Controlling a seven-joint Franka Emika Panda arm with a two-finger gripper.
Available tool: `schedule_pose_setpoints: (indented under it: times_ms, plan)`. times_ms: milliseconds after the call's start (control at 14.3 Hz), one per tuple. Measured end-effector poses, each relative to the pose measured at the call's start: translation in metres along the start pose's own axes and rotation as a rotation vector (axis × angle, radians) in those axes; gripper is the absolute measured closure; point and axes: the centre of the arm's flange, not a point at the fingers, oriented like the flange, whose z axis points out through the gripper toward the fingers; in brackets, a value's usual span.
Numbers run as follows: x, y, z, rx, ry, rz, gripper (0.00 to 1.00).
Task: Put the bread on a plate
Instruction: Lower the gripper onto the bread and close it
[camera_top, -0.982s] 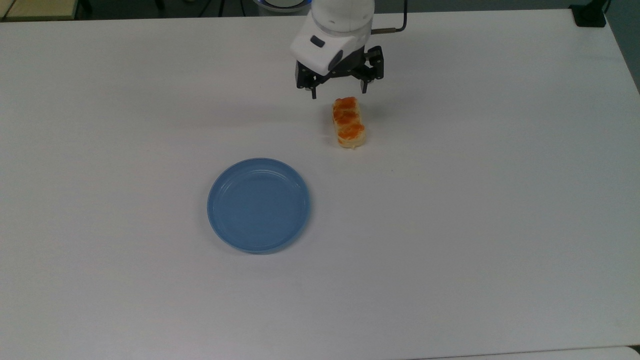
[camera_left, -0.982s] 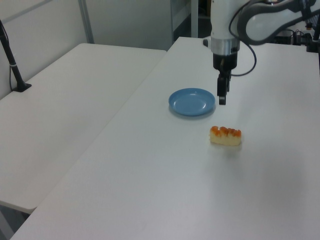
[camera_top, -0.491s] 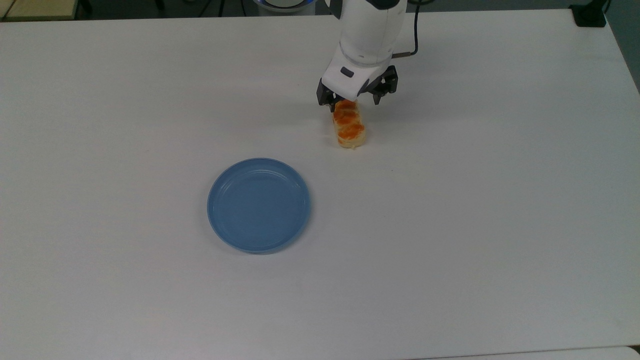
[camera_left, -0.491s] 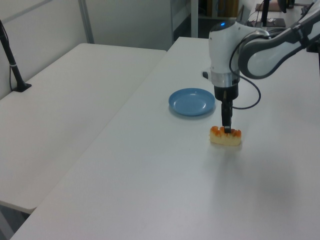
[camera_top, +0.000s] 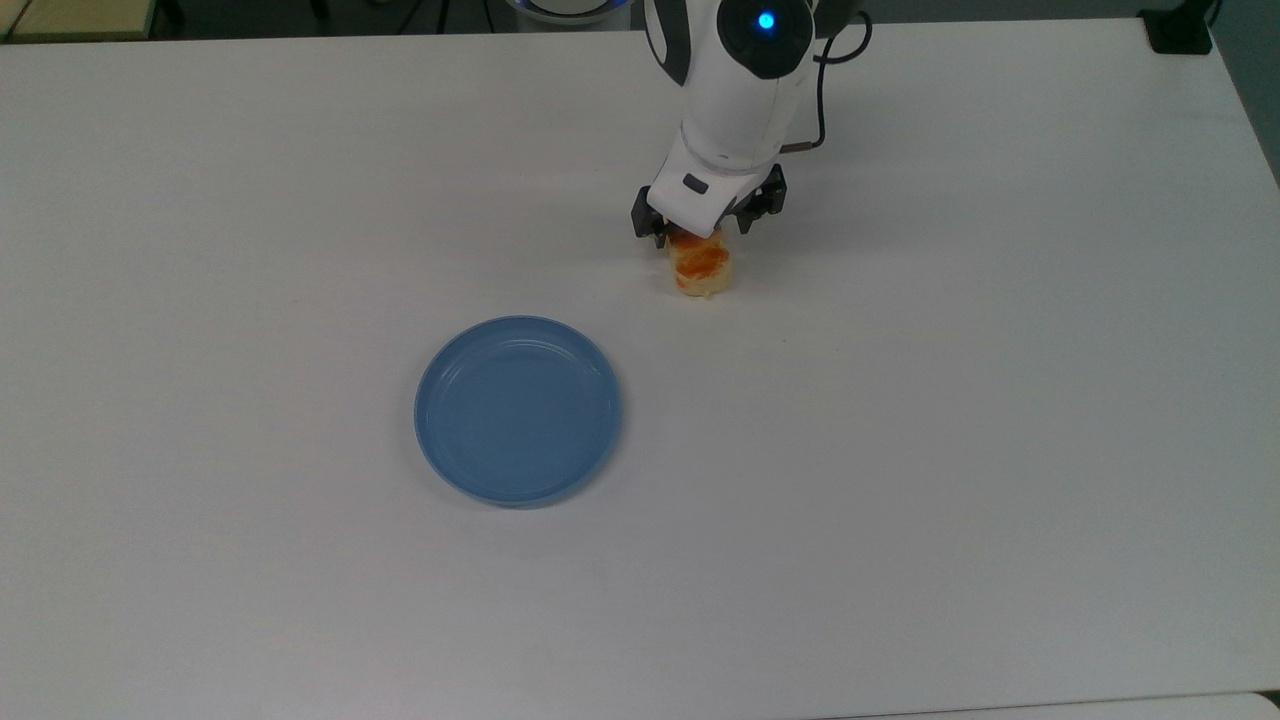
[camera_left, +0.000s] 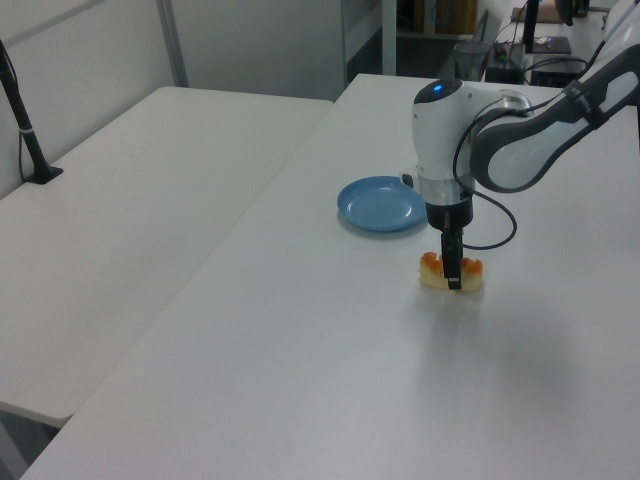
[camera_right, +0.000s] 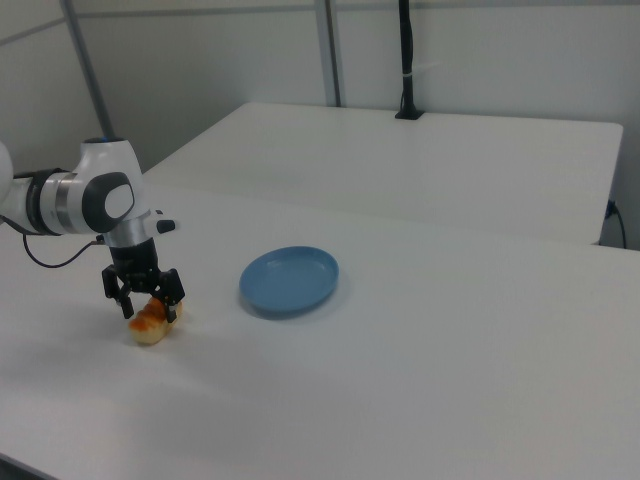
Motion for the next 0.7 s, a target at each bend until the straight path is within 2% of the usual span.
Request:
schedule_pose_setpoints:
  times_ms: [210,281,351,491,701]
  plan:
    - [0.0011,0.0006,0.0058,-0.015,-0.005,-0.008,0.03]
    - [0.0011,0.0007,0.0058,-0.017,-0.005,-0.010,0.10]
    - [0.0011,0.0008,0.0058,-0.019,-0.005,-0.011,0.27]
    - [0.0014,0.0009,0.0046,-0.019,-0.003,-0.011,0.53]
    - [0.0018,-0.0003,0.0027,-0.019,0.001,-0.014,0.59]
